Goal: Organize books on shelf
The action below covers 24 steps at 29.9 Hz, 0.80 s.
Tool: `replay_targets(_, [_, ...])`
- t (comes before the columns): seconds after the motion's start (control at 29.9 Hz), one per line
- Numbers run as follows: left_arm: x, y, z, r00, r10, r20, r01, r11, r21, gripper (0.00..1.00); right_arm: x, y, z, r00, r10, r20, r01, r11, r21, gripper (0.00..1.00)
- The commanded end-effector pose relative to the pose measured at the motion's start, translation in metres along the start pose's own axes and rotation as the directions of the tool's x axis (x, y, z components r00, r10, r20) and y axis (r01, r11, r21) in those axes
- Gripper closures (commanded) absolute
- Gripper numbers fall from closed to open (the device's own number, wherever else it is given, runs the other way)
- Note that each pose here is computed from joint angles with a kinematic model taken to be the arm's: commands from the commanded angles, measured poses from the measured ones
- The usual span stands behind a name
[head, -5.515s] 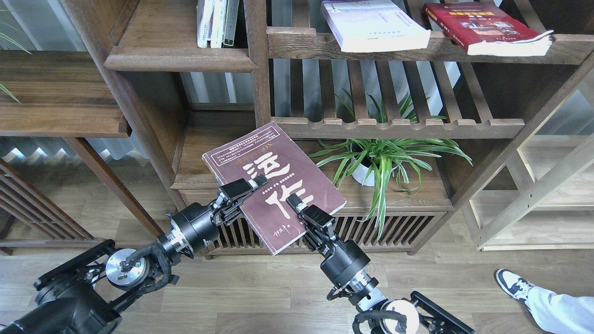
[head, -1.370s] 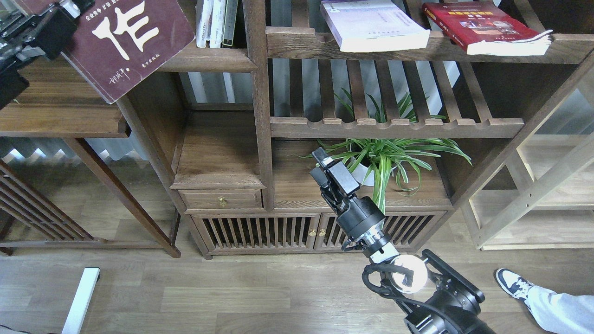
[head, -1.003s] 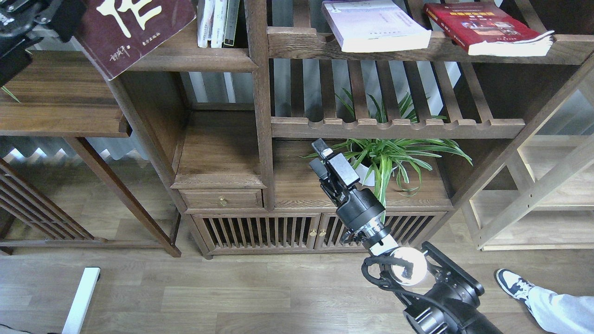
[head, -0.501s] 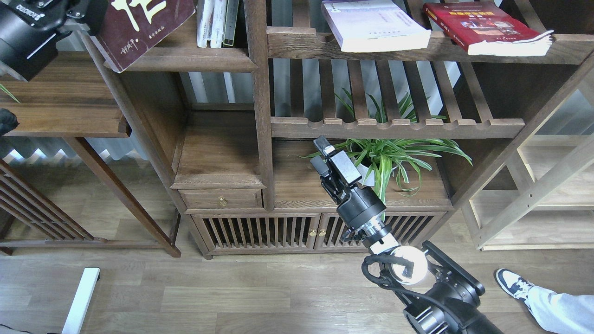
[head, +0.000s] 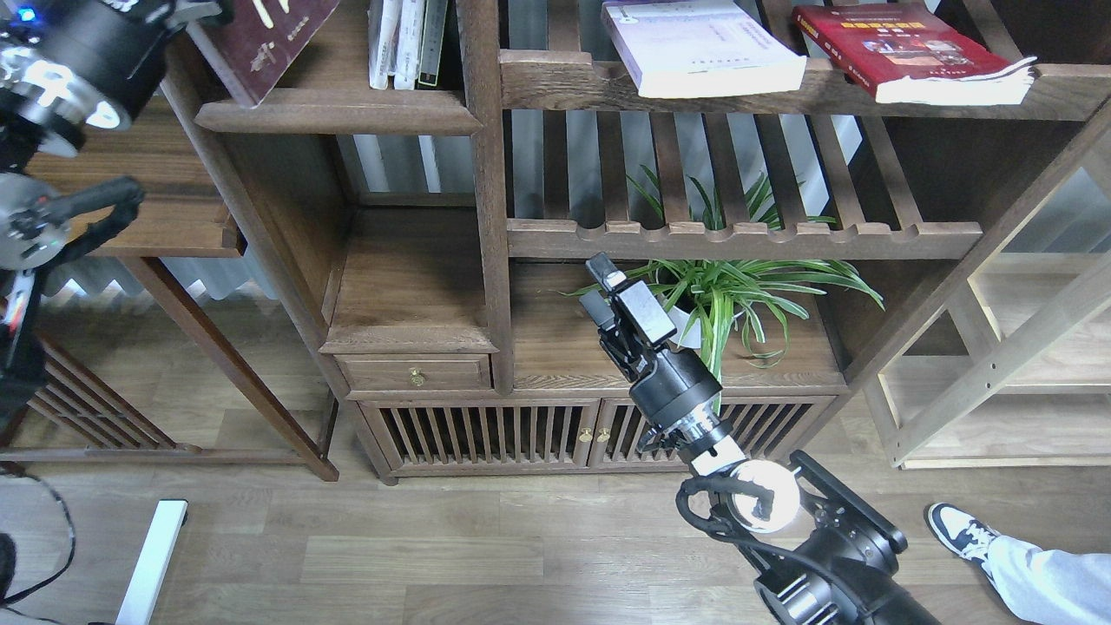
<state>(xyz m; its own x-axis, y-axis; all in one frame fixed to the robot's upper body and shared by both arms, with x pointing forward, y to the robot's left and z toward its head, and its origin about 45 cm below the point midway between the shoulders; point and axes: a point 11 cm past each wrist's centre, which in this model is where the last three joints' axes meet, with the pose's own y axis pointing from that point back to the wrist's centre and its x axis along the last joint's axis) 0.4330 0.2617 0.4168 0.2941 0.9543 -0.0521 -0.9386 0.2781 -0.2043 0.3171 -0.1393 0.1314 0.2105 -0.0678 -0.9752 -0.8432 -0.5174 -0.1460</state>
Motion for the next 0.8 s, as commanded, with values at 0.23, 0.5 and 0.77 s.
replay_targets(0.23, [-0.019,-0.015,0.000,0.991,0.137,0.001,-0.137,0.991,0.000,1.00,0.002,0.002,0.001,1.000,0.007,0.005,-0.007,1.000,0.001,0.01])
replay_targets(0.5, [-0.044,-0.025,-0.006,0.981,0.191,-0.010,-0.191,0.981,-0.001,1.00,0.008,0.010,0.004,0.999,0.028,0.017,-0.028,1.000,0.006,0.01])
replay_targets(0.77, [-0.048,-0.027,-0.009,0.983,0.186,0.003,-0.186,0.983,-0.001,1.00,0.010,0.013,0.004,0.999,0.033,0.022,-0.034,0.999,0.010,0.01])
